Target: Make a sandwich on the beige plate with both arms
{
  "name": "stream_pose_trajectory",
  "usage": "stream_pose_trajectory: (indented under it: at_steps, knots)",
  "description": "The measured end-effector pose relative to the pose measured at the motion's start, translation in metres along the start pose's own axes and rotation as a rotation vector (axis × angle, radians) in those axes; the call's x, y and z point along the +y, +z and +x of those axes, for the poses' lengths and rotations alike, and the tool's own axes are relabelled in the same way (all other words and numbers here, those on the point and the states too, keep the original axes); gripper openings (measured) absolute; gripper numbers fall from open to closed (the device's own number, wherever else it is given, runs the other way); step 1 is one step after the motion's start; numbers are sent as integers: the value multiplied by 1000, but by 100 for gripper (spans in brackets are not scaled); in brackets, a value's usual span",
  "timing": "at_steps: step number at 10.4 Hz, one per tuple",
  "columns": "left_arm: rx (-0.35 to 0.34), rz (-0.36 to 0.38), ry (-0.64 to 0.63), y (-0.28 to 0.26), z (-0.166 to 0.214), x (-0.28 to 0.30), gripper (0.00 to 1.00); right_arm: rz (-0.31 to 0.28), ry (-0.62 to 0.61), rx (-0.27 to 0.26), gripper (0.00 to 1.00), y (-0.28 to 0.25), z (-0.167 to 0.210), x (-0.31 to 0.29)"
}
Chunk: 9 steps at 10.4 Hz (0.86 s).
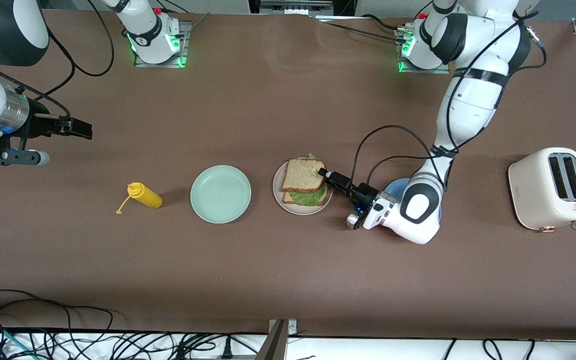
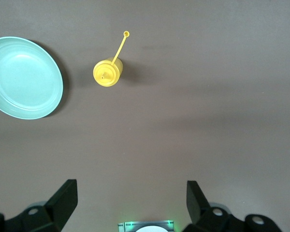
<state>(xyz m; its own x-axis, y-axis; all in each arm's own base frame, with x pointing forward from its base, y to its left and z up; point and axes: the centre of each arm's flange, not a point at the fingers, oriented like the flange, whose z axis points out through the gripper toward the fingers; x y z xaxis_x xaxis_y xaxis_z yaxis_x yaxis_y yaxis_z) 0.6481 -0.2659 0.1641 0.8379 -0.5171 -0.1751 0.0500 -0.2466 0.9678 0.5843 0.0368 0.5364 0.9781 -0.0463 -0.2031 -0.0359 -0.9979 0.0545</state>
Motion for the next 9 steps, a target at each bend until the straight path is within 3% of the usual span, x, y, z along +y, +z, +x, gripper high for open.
stream_pose_trajectory:
  at_steps: [1, 2, 6, 9]
  knots:
    - [-10, 59, -27, -11, -2, 24, 98, 0, 3, 0, 100, 0, 0, 2]
    - [-19, 123, -47, -20, -5, 45, 100, -3, 5, 1, 100, 0, 0, 3]
    - [-48, 421, -96, -59, -20, 90, 100, -10, 3, 3, 100, -1, 0, 2]
    - [-2, 604, -158, -90, -34, 137, 100, -9, 6, 7, 100, -1, 1, 4]
